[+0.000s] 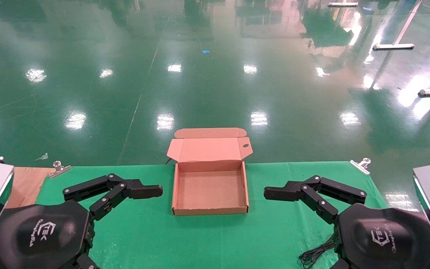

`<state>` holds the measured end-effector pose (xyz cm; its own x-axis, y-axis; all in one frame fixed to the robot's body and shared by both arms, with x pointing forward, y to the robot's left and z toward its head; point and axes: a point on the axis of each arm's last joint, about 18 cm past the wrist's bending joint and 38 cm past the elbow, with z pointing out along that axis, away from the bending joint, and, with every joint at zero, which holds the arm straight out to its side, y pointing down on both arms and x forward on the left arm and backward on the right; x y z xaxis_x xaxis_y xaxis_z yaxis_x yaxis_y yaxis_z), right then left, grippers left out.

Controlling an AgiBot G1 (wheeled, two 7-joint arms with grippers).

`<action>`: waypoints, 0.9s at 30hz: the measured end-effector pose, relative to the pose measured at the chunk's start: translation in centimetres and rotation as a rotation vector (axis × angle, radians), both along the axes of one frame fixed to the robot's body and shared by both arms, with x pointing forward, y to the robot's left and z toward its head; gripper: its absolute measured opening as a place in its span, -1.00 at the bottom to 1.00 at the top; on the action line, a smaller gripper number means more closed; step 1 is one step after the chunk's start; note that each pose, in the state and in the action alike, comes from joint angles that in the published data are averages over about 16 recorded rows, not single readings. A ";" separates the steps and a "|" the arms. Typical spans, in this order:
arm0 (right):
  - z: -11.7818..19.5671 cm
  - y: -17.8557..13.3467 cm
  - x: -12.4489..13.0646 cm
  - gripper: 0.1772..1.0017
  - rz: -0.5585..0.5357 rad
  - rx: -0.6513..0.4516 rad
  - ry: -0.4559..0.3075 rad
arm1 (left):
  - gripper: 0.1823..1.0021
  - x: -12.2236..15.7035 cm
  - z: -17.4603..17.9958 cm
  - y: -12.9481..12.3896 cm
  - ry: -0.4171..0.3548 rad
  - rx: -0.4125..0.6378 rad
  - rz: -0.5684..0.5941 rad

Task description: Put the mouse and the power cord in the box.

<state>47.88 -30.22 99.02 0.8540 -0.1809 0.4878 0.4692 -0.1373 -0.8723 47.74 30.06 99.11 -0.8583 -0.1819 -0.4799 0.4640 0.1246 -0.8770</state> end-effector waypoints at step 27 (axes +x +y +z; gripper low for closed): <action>-7.2 -2.6 17.7 1.00 -0.375 -0.883 -0.196 | 1.00 14.7 -7.1 7.7 0.015 0.685 0.430</action>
<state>65.59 -32.82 91.78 0.7050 0.0742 0.7054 0.3871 -0.8735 -0.2950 62.42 37.78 92.01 -0.7874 -0.1676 -0.5933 0.2414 0.8017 -0.5468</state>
